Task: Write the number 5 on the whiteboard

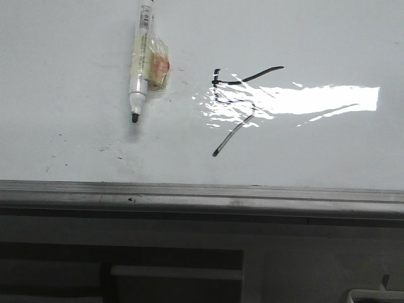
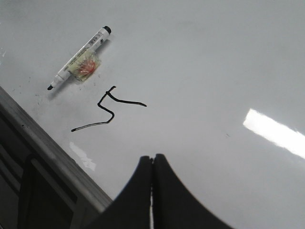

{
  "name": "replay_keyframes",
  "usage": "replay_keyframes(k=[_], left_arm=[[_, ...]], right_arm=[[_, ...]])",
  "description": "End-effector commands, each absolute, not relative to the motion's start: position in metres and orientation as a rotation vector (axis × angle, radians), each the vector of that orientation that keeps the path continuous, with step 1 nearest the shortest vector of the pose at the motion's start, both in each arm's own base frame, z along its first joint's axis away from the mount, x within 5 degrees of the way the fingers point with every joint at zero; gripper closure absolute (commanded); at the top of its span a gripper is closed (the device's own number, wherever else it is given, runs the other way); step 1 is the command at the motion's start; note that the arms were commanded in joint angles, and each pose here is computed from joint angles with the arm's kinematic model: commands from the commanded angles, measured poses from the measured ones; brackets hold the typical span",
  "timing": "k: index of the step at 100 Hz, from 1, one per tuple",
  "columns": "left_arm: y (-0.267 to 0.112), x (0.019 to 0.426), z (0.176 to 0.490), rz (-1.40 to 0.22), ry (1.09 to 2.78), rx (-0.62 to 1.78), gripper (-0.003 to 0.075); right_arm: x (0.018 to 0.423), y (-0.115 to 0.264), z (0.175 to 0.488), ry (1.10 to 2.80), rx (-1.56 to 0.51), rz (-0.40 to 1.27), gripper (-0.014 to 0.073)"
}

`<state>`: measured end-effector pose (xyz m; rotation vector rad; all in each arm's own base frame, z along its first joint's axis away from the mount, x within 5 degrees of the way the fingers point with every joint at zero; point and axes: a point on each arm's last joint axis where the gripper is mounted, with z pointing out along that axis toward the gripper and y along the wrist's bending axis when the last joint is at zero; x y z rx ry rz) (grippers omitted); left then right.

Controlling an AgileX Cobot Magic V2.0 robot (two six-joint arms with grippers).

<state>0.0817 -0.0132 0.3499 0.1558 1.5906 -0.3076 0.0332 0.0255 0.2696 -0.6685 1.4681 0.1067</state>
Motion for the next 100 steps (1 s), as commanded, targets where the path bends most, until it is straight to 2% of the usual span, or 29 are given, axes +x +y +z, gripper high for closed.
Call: replay_keyframes(k=[1,15,30,41,54,71,84,100], left_arm=[[-0.010,0.082,0.362,-0.245,1.510,0.165,0.0741],[-0.006,0.082,0.363,-0.182,1.480,0.137,0.0741],[-0.013,0.080,0.364,-0.066,1.318,0.260,0.0741],[-0.022,0.079,0.357,-0.096,1.252,0.309,0.0741],[-0.030,0.081,0.335,-0.186,1.342,0.339,0.0741],[-0.024,0.084,0.302,-0.160,1.564,0.278,0.0741],[-0.017,0.079,0.283,-0.116,1.528,0.201,0.0741],[-0.011,0.072,0.253,-0.143,1.448,0.099,0.0741]], right_arm=[[0.034,0.023,0.284,1.398,-0.604,0.088,0.0658],[0.034,0.023,0.284,1.398,-0.604,0.088,0.0658],[0.034,0.023,0.284,1.398,-0.604,0.088,0.0658],[0.034,0.023,0.284,1.398,-0.604,0.088,0.0658],[0.034,0.023,0.284,1.398,-0.604,0.088,0.0658],[0.034,0.023,0.284,1.398,-0.604,0.088,0.0658],[0.034,0.023,0.284,1.398,-0.604,0.088,0.0658],[0.034,0.023,0.284,1.398,-0.604,0.088,0.0658]])
